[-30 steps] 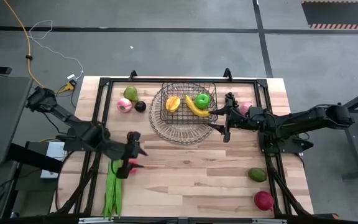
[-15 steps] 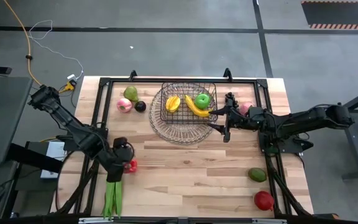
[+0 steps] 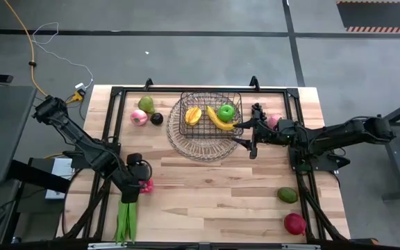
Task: Build produce basket
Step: Put the red bell pepper into the wire basket
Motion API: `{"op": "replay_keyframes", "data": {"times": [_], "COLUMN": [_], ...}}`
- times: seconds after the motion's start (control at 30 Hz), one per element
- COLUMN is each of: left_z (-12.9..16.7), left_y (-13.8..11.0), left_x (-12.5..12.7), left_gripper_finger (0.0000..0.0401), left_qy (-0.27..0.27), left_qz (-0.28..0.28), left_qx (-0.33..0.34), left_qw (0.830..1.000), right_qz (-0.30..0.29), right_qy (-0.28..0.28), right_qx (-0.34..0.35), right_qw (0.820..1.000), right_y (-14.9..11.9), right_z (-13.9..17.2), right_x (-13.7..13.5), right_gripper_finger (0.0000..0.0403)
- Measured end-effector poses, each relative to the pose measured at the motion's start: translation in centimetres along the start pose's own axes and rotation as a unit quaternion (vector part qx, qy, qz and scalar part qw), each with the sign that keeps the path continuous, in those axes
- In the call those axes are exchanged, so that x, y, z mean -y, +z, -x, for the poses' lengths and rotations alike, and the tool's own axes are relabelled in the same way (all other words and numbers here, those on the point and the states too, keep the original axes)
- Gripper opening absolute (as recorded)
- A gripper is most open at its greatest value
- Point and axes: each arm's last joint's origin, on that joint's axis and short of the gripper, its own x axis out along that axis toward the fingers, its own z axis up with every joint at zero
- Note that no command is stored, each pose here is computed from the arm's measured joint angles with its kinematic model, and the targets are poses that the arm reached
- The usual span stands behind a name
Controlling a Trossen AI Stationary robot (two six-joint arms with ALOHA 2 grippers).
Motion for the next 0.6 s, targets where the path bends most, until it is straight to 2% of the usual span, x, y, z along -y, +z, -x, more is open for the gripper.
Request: {"op": "replay_keyframes", "data": {"times": [0.27, 0.43, 0.6], "left_z": [-2.0, -1.8, -1.3], "left_y": [0.1, 0.1, -0.1], "left_x": [0.7, 0.7, 0.3], "left_gripper_finger": [0.0204, 0.02, 0.0175], "left_qy": [0.013, 0.015, 0.016], "left_qz": [-0.038, -0.043, -0.043], "left_qx": [-0.045, -0.044, -0.04], "left_qw": [0.998, 0.998, 0.998], "right_qz": [0.001, 0.002, 0.002], "right_qy": [0.0, 0.0, 0.0], "right_qx": [0.0, 0.0, 0.0], "right_qw": [1.0, 1.0, 1.0], "right_y": [0.0, 0.0, 0.0], "right_z": [0.0, 0.0, 0.0], "right_x": [0.0, 0.0, 0.0], "right_gripper_finger": [0.0247, 0.0247, 0.0247]}}
